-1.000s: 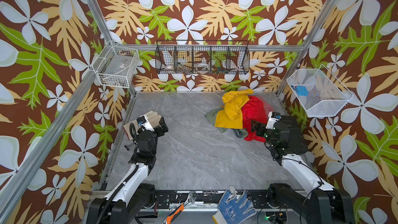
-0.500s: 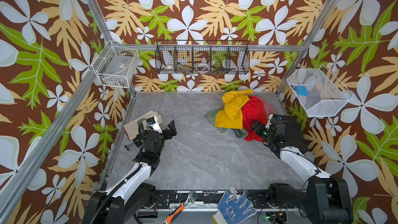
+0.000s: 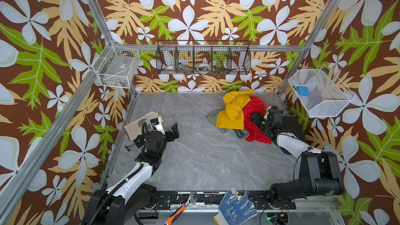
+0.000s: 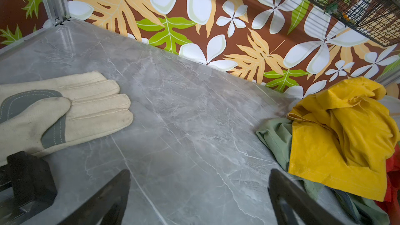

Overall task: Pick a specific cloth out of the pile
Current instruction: 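Reach the right gripper into the pile and grasp the red cloth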

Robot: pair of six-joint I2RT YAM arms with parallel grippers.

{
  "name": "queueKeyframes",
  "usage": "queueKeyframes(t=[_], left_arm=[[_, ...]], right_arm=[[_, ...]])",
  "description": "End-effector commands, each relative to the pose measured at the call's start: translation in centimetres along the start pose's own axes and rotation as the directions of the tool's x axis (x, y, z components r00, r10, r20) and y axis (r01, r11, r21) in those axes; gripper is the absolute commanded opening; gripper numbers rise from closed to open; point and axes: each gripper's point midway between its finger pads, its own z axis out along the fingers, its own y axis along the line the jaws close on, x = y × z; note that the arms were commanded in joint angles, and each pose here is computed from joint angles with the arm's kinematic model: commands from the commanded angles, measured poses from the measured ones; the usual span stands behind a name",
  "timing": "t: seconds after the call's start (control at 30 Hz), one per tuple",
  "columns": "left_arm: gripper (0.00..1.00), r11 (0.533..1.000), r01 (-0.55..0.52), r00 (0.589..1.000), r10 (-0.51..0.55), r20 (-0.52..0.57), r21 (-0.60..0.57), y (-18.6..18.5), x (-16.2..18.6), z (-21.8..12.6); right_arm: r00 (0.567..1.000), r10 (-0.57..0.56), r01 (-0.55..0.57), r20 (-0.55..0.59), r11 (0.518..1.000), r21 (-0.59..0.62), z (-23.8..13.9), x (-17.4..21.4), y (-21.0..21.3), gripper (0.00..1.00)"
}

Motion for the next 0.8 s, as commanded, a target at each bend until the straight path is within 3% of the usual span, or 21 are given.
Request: queueKeyframes(t=[0.0, 0.13, 0.23, 0.33, 0.47, 0.57, 0.77], left_arm=[[1.0, 1.0, -0.014, 1.0, 0.014, -0.008, 0.014, -0.6, -0.2, 0.2], [1.0, 0.999, -0.027, 1.0, 0.028, -0.015, 0.02, -1.0, -0.2, 0.4], [1.0, 0.999, -0.033, 0.999, 0.033, -0.024, 0.016, -1.1, -0.1, 0.5], [1.0, 0.999, -0.037, 0.999, 0.038, -0.027, 0.011, -1.0, 0.0, 0.4], [1.0, 0.999, -0.041, 0.999, 0.042, -0.028, 0.01, -1.0, 0.0, 0.3], [1.0, 0.999, -0.043, 0.999, 0.044, -0.031, 0.008, -1.0, 0.1, 0.4], [1.0, 0.998, -0.064, 0.996, 0.064, -0.057, 0.018, -1.5, 0.6, 1.1]], right_arm=[[1.0, 0.013, -0.013, 0.003, 1.0, 0.0, 0.6, -0.5, 0.3, 0.78], [1.0, 0.029, -0.029, -0.006, 0.999, 0.024, 2.1, -1.0, 0.1, 0.7], [0.999, 0.05, -0.048, -0.019, 0.996, 0.074, 3.1, -1.0, -1.0, 0.51], [0.998, 0.054, -0.05, -0.023, 0.99, 0.132, 3.5, -0.9, -2.5, 0.4], [0.995, 0.095, -0.094, -0.002, 0.98, 0.175, 3.1, -1.0, -4.1, 0.12], [0.996, 0.088, -0.092, 0.026, 0.98, 0.177, 2.1, -1.3, -4.0, 0.0], [0.993, 0.064, -0.076, 0.1, 0.99, 0.116, -1.1, -2.3, -2.7, 0.0]])
